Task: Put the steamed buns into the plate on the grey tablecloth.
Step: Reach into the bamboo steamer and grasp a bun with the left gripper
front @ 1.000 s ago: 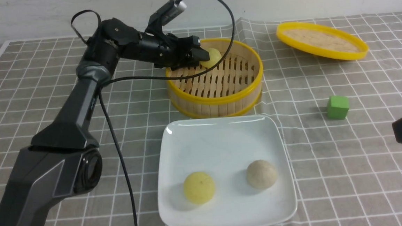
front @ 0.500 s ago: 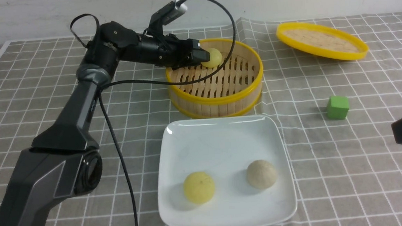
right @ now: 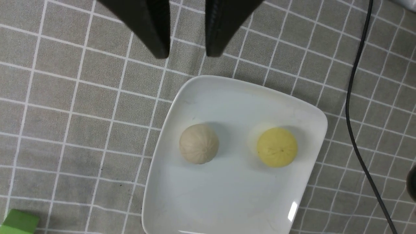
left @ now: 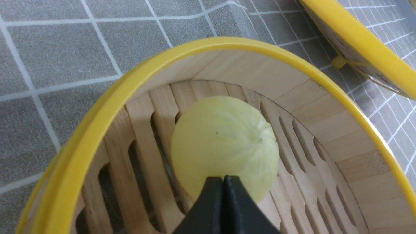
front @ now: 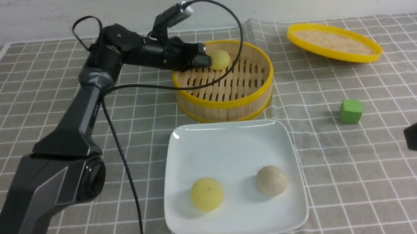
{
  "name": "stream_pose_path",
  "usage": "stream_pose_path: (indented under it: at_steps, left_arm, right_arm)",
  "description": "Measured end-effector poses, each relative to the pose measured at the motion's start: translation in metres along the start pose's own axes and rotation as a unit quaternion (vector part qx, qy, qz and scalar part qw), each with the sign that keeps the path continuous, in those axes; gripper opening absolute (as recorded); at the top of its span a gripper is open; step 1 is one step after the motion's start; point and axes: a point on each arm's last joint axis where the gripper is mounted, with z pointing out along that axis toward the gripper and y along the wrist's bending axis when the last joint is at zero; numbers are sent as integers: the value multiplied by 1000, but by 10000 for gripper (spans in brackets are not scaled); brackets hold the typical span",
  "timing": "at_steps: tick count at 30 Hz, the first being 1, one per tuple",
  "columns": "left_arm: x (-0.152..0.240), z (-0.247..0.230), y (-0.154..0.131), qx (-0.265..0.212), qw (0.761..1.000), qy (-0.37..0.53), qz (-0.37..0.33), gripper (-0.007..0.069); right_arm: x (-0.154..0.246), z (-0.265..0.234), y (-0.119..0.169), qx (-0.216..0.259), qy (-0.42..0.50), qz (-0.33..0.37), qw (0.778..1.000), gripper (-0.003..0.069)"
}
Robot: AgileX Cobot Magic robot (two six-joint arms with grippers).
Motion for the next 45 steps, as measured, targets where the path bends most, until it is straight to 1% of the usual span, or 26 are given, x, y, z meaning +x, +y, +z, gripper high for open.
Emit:
stream_pose_path:
  at_steps: [2,6,8,9,10,11,12,14,15,16,20,21,23,25,28,36,39,40,42,45]
  left_arm:
    - [0,-2,0,-10,1000,10,12,2]
    - [-2,-11,-4,-47,997,51,35,2]
    - [-6,-17,-11,-76,992,71,70,13]
    - [-7,-18,-13,-78,992,72,74,16]
    - [-9,-20,-17,-97,988,77,97,32]
    - [-11,-20,-20,-101,986,77,109,43]
    - [-12,-19,-25,-109,981,79,137,76]
    - [-11,-15,-29,-126,976,80,158,113]
    - [-11,-13,-31,-134,972,84,175,154]
    - [-11,-12,-31,-134,972,84,176,154]
    - [-15,-11,-31,-148,957,70,241,281]
    - [-15,-11,-31,-148,956,71,243,286]
    - [-17,-12,-29,-153,950,63,265,333]
    - [-19,-12,-28,-156,948,53,273,356]
    - [-19,-10,-28,-151,949,48,273,370]
    - [-17,-8,-26,-141,954,44,260,373]
    - [-13,-5,-20,-108,968,32,223,373]
    - [-13,-5,-19,-104,969,30,220,373]
    - [-11,-3,-15,-66,979,7,191,373]
    - [-5,2,-7,-38,983,-6,177,373]
  right_arm:
    - [0,0,0,0,0,0,1000,183]
    - [0,0,0,0,0,0,1000,187]
    - [0,0,0,0,0,0,1000,190]
    - [0,0,0,0,0,0,1000,190]
    - [0,0,0,-1,0,0,1000,190]
    - [0,0,0,-1,0,0,1000,191]
    - [0,0,0,-2,0,1,1000,192]
    - [0,0,0,-3,0,1,1000,195]
    - [0,0,1,-3,0,1,1000,195]
    - [0,0,0,-3,1,1,1000,196]
    - [0,0,0,-3,1,1,1000,201]
    - [0,0,0,-3,1,1,1000,201]
    - [0,0,1,-3,0,1,1000,201]
    - [0,0,1,-4,-2,1,1000,201]
    - [-1,0,1,-4,-5,1,1000,204]
    - [-4,0,1,-7,-22,0,1000,207]
    - [-7,0,2,-11,-39,0,999,207]
    - [-7,0,2,-11,-40,0,999,207]
    - [-9,0,3,-14,-53,0,999,207]
    - [-10,0,3,-15,-57,0,998,209]
